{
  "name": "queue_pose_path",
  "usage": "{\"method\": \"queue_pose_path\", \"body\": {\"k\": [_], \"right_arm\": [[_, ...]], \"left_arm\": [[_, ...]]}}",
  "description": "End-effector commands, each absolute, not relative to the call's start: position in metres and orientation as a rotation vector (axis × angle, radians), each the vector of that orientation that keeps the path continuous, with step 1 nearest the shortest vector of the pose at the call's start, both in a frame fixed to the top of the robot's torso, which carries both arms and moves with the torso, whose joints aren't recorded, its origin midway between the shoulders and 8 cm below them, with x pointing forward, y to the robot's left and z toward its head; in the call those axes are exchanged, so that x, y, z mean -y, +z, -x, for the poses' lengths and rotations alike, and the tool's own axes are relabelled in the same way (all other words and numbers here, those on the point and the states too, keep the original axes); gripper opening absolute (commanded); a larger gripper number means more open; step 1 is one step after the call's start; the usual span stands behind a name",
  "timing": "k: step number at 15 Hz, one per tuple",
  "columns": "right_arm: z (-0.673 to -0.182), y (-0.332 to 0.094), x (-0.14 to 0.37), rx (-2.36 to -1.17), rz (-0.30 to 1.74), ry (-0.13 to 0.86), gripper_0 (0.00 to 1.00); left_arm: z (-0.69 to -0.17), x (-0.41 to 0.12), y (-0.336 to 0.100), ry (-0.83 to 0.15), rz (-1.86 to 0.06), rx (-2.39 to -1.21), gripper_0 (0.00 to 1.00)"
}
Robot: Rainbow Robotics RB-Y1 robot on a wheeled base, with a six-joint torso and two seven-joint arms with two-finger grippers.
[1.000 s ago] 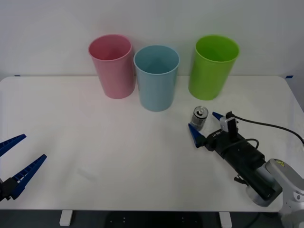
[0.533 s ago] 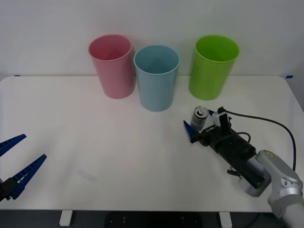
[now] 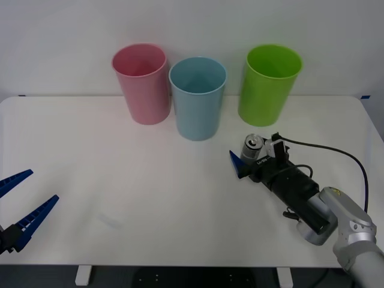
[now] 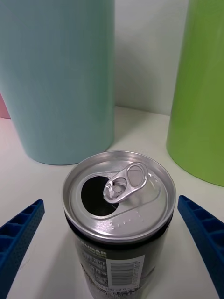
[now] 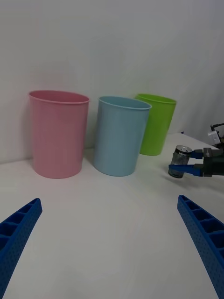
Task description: Grasp the object on the table and drop it into the matching bin: aluminum can to the light blue bin, PET bottle to the pink bin.
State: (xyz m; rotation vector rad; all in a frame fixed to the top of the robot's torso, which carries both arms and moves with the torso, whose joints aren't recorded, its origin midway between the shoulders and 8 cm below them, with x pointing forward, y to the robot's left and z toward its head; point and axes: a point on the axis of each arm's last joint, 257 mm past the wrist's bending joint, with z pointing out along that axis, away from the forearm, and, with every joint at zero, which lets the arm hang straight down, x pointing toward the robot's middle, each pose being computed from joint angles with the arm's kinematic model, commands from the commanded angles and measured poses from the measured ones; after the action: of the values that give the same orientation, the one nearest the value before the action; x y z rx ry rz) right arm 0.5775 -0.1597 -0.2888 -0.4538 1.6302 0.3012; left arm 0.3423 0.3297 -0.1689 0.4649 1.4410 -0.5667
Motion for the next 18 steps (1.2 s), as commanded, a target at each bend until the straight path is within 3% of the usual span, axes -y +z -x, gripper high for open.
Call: {"method": "queue_pose_path", "body": {"k": [1, 10, 16, 18], "right_arm": [[-0.577, -0.288, 0.159, -1.629, 0.453, 0.304, 0.0], [-0.574, -0.283, 0.166, -1.615, 0.432, 0.309, 0.0], [-0.537, -0.255, 0.192, -1.559, 0.391, 0.301, 0.0], [-0.521, -0.242, 0.197, -1.55, 0.361, 0.348, 0.0]], "left_arm": [[-0.342, -0.33, -0.169, -0.567, -0.465, -1.441, 1.0], [-0.342, -0.33, -0.169, -0.567, -0.465, -1.441, 1.0], [-0.342, -0.33, -0.169, -0.567, -0.465, -1.441, 1.0], [-0.342, -0.33, -0.169, -0.567, -0.465, -1.441, 1.0]]}}
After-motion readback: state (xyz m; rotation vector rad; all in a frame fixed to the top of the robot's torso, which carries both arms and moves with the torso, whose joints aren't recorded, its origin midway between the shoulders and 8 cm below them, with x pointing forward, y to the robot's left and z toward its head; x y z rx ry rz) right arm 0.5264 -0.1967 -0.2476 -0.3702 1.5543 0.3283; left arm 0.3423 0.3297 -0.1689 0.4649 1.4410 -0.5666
